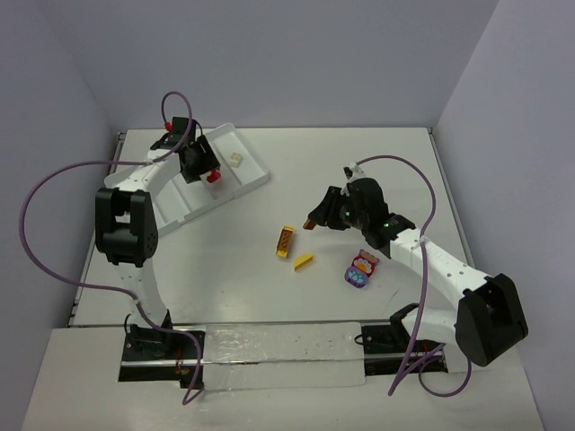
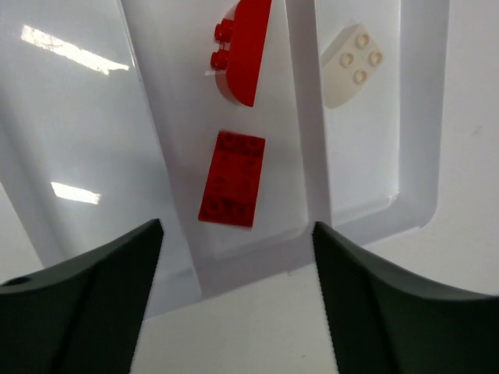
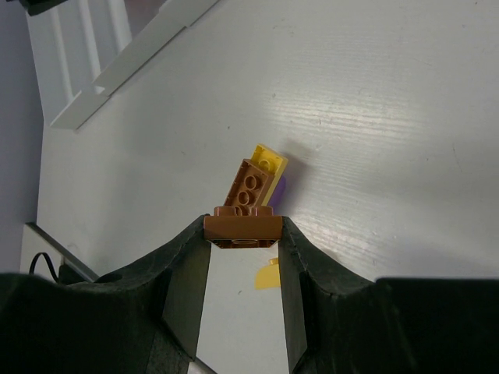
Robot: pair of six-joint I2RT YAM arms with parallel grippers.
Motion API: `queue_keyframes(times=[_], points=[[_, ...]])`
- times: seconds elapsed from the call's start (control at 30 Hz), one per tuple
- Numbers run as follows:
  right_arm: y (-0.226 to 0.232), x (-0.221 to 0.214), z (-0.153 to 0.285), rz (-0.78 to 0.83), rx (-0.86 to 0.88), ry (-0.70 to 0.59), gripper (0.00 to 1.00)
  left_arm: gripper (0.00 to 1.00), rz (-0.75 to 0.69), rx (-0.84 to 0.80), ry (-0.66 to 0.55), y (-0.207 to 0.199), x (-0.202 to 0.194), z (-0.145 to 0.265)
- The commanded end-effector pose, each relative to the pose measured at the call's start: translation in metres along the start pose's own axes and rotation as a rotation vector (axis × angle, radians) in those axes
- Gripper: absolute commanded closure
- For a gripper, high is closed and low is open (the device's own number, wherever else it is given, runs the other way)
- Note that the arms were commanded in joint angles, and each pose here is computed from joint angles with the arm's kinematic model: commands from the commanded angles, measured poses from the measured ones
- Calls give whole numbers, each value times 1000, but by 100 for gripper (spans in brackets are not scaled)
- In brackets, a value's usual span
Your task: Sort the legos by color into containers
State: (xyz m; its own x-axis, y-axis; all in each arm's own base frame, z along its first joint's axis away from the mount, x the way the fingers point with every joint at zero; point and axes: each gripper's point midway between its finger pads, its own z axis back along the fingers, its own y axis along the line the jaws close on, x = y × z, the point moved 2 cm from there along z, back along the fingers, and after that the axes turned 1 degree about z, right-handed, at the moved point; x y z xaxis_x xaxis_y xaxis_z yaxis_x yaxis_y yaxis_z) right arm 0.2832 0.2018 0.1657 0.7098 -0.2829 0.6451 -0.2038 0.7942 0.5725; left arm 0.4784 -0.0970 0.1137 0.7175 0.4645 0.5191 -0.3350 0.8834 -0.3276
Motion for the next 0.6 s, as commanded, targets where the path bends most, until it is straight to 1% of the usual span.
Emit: queue_keyframes(times=[0.0, 0.17, 0.2, 0.23, 0.27, 0.3, 0.37, 0.43, 0.5, 0.53, 0.57], points=[[8, 20, 6, 32, 5, -53, 100, 9, -40, -54, -48, -23, 13, 25], [12, 20, 7, 35, 23, -45, 100, 9, -69, -95, -97, -43, 15, 59], [15, 20, 7, 36, 36, -43, 100, 12, -80, -121, -138, -51, 17, 76], [16, 20, 6, 35, 43, -38, 100, 15, -89, -138, -134, -50, 10, 80], [20, 20, 6, 34, 63, -34, 100, 17, -92, -207, -196, -61, 18, 104], [22, 20, 5, 30, 78, -28, 100, 19, -99, -244, -180, -60, 7, 107], [31, 22, 4, 27, 118, -22, 100, 23, -88, -333, -237, -64, 9, 140], [40, 23, 1, 33, 150, -12, 100, 26, -94, -404, -227, -63, -4, 157], [55, 18, -4, 61, 184, 18, 100, 27, -116, -496, -215, -68, -14, 170], [64, 11, -7, 83, 199, 50, 100, 28, -139, -561, -184, -69, -28, 178], [67, 11, -11, 92, 203, 60, 100, 28, -144, -573, -173, -67, -35, 175]])
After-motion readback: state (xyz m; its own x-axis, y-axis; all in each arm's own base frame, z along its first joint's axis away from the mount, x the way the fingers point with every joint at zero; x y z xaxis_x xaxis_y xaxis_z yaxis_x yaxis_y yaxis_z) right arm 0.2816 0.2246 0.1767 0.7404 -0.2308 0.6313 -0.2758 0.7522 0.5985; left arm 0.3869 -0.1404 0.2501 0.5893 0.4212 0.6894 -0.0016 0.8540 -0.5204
